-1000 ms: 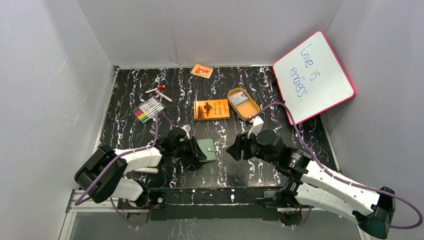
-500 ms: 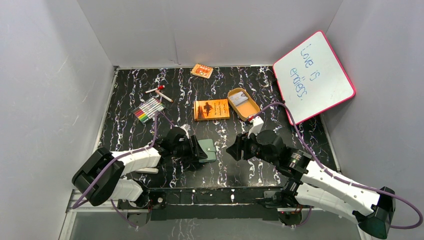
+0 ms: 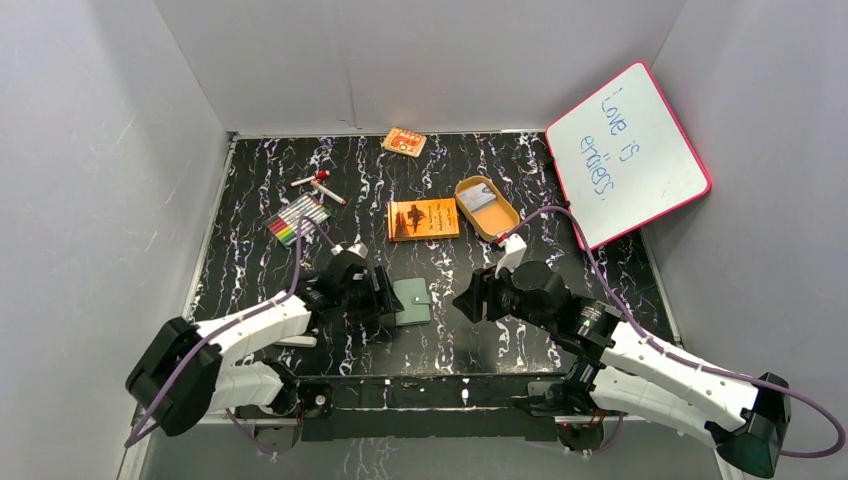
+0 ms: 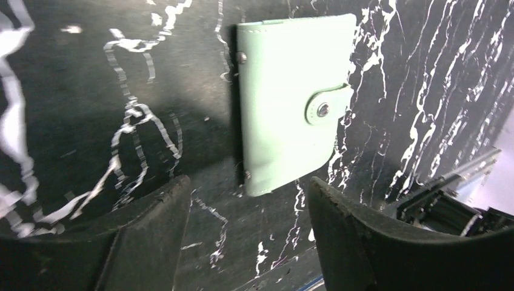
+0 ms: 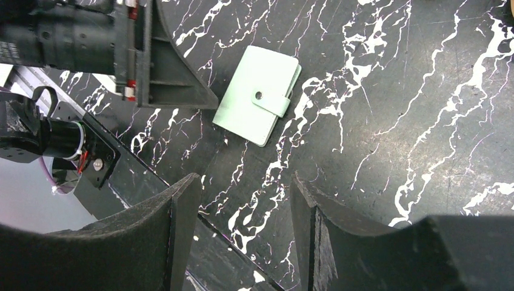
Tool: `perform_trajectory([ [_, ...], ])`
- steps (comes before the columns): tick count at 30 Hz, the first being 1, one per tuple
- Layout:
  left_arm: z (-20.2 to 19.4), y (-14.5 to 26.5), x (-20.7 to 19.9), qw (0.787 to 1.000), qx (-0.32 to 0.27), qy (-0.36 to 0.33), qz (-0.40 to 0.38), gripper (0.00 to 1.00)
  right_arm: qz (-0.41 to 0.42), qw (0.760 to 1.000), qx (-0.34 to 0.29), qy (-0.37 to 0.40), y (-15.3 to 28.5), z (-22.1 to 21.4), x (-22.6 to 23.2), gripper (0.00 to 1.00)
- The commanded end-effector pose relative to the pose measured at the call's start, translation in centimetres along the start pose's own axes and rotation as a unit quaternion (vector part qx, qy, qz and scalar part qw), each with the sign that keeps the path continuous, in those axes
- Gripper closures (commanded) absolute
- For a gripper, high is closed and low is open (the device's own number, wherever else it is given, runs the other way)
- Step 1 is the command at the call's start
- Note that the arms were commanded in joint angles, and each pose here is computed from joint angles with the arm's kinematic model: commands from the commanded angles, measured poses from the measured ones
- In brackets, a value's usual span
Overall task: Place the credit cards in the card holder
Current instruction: Place the card holder at the center of the board, then reset both arms
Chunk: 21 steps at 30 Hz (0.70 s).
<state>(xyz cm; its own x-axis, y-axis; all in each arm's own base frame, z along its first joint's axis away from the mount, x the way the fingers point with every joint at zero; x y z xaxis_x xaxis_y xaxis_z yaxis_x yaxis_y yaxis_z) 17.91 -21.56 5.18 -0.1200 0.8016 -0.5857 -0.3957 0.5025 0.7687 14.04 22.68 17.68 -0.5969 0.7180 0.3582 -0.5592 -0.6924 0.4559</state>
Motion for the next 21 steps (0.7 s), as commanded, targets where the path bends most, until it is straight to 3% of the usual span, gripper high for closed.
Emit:
perform_trajectory([
  [1, 2.2, 3.3, -0.1, 0.997, -0.057, -0.032, 0.030, 0.31, 0.006, 1.000, -0.029, 0.003, 0.1, 1.4, 0.4, 0.36],
  [3, 3.2, 4.1, -1.0, 0.995, -0.085, -0.043, 0.015, 0.30, 0.008, 1.000, -0.029, 0.004, 0.0, 1.4, 0.5, 0.36],
  [6, 2.9, 3.7, -2.5, 0.996, -0.068, -0.056, -0.021, 0.34, 0.013, 1.000, -0.026, 0.004, -0.2, 1.3, 0.7, 0.36],
  [11, 2.2, 1.4, -3.9, 0.997, -0.026, -0.062, -0.044, 0.57, 0.026, 1.000, -0.016, -0.003, -0.6, 1.0, 1.2, 0.38],
  [14, 1.8, 0.3, -3.8, 0.997, -0.017, -0.064, -0.041, 0.65, 0.024, 1.000, -0.014, -0.005, -0.5, 1.0, 1.1, 0.38],
  [21, 1.1, -1.6, -2.3, 0.998, -0.005, -0.063, -0.019, 0.69, 0.018, 1.000, -0.014, -0.006, -0.3, 1.1, 1.0, 0.38],
])
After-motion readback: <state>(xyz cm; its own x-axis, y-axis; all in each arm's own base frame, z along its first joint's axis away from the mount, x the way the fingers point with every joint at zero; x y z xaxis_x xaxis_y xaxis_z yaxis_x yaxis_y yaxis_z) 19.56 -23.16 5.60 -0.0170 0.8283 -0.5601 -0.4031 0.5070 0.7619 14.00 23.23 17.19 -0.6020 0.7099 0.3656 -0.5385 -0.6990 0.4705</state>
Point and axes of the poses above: each gripper's point midway between its finger pads, its own y axis back along the fingers, its own x axis along the line the jaws close on, z = x × y, the point moved 2 cm from there along y, back along the fingers, and after that the axes turned 5 degrees about y, right-handed, at the moved point
